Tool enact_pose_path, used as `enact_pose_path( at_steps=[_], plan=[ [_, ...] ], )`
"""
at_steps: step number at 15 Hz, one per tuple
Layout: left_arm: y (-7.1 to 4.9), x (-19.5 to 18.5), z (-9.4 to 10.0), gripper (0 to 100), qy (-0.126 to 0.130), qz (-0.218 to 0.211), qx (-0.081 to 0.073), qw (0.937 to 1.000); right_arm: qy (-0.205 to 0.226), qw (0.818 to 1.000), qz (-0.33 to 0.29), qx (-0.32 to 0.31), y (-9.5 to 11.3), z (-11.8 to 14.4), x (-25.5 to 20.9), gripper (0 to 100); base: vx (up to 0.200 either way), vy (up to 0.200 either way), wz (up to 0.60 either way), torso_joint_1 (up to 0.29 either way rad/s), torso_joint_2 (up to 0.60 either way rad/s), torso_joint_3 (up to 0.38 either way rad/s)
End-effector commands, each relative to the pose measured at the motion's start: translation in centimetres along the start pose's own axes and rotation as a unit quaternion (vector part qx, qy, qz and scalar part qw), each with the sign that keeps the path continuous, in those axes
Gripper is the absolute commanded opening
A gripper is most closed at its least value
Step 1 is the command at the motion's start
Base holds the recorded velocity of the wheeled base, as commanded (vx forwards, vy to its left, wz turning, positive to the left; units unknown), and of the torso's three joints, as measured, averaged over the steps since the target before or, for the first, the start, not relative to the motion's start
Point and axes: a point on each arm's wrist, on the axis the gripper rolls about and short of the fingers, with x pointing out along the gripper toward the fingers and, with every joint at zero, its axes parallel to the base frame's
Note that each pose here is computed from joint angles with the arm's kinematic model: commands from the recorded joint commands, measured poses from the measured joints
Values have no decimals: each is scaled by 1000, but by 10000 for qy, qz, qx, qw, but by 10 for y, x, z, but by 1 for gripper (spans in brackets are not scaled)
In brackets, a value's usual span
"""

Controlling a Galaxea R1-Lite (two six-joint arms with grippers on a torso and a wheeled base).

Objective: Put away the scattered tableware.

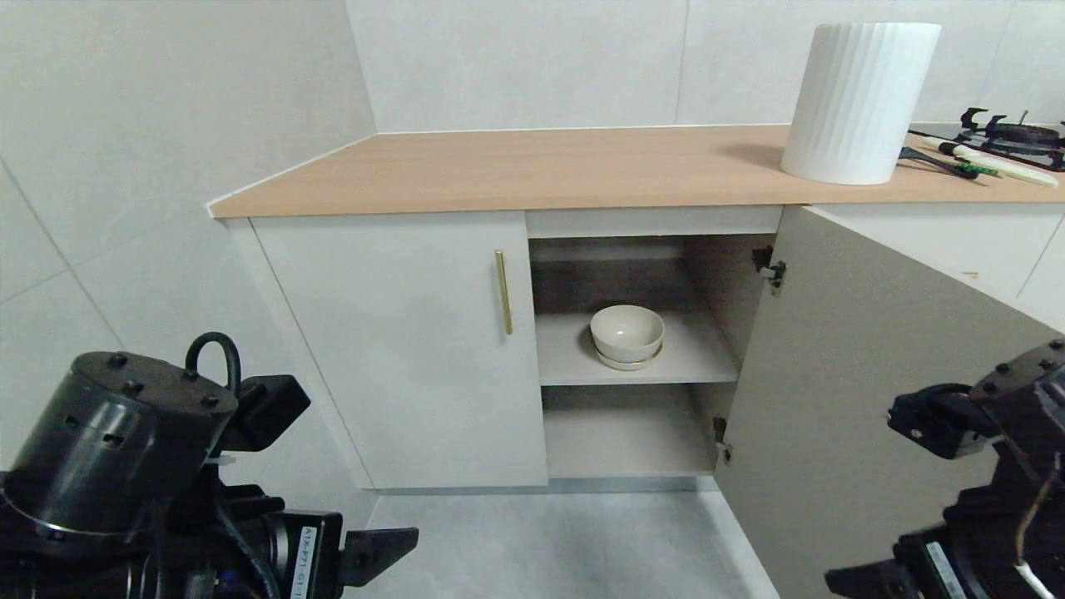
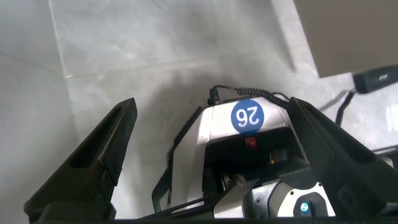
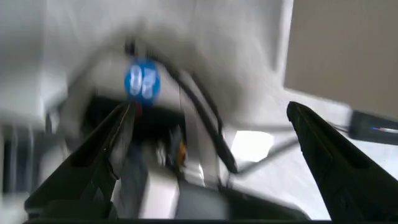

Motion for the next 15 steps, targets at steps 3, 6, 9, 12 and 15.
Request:
enact_pose_path(
  at_steps=[3,6,9,12,15],
  plan=[
    [0,0,0,100,8,-4,1,10000,133,9942,313,-1024,-5,-37,-54,100,0,-200,0,1,1,1],
    [0,0,0,100,8,-4,-7,10000,51,9934,42,-1141,-12,-46,-65,100,0,0,0,0,0,0],
    [0,0,0,100,11,-11,-7,10000,-134,9934,-384,-1074,-18,-49,-69,100,0,0,0,0,0,0],
    [0,0,0,100,11,-11,-14,10000,-394,9937,-750,-735,-25,-44,-75,100,0,0,0,0,0,0],
    [0,1,0,100,18,-7,-13,10000,-477,9898,-1308,-311,-40,-36,-79,100,0,0,0,0,0,0]
  ],
)
